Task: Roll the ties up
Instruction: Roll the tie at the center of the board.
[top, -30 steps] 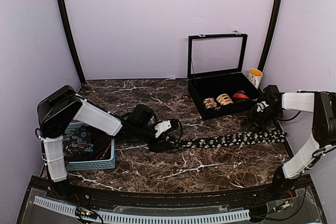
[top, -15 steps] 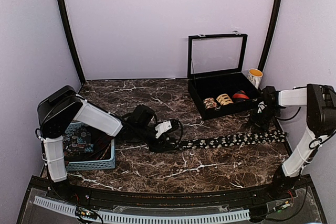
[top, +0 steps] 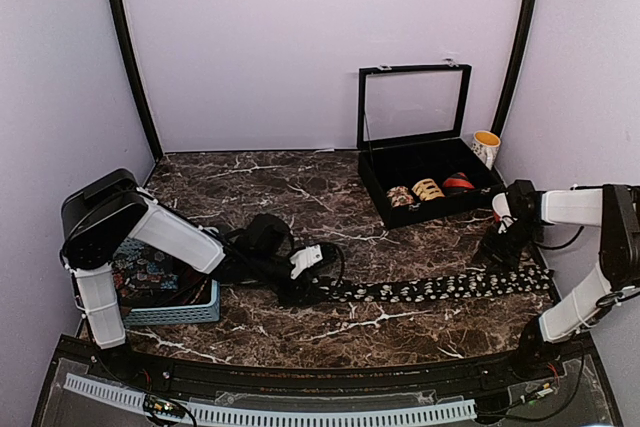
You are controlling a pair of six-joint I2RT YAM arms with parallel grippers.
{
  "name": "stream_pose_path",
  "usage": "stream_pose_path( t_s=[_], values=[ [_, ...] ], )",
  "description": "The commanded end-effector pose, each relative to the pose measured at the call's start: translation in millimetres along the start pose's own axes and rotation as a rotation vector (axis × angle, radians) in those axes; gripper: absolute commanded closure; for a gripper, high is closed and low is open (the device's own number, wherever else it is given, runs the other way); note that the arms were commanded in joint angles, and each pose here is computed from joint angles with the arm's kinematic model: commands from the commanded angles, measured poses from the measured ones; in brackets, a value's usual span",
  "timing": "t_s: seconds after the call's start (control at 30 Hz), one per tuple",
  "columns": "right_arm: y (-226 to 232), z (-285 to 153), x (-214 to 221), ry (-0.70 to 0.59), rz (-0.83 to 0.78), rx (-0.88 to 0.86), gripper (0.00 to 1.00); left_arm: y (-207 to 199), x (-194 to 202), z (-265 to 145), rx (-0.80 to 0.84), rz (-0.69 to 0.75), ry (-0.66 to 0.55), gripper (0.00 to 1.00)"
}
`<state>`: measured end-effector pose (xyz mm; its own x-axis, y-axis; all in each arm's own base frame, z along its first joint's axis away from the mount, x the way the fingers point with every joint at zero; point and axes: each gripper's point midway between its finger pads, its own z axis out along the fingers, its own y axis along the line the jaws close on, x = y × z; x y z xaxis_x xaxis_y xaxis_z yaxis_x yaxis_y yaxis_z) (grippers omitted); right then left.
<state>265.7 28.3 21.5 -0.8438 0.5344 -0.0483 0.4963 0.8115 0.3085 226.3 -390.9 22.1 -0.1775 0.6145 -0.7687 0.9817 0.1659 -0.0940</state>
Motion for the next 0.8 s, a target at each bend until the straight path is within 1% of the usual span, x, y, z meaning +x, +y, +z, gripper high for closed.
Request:
stream_pose_path(
  t_s=[0.0,0.07,0.13,0.17,0.3,0.43,0.57,0.77],
  values=[
    [7.0,1.9,14.4,0.067,-0.019,-0.038,0.54,-10.5,4.4,-9.3,-0.002,-0.041,0.017,0.63],
    [30.7,-11.1,8.8,0.034,-0.089,-0.115,0.51,-12.6,5.3,-10.0,-0.004,-0.056,0.022,0.62],
    [59.5,-28.1,8.9,0.003,-0.155,-0.218,0.50,-16.8,6.7,-10.1,-0.001,-0.069,0.028,0.61],
    [73.8,-33.9,13.5,0.007,-0.179,-0.277,0.50,-19.0,7.7,-10.2,-0.001,-0.070,0.030,0.61],
    [129.8,-40.1,59.2,0.114,-0.270,-0.460,0.56,-22.8,14.1,-11.2,-0.016,-0.081,0.037,0.58],
    [186.0,-40.1,118.5,0.226,-0.391,-0.604,0.60,-20.8,19.2,-13.5,-0.042,-0.080,0.035,0.51],
    [220.6,-32.0,158.0,0.316,-0.473,-0.646,0.63,-24.4,16.5,-20.4,-0.044,-0.068,-0.006,0.45],
    [263.9,-1.7,197.2,0.416,-0.587,-0.624,0.67,-29.4,18.3,-25.6,-0.038,-0.055,-0.036,0.45]
  ],
)
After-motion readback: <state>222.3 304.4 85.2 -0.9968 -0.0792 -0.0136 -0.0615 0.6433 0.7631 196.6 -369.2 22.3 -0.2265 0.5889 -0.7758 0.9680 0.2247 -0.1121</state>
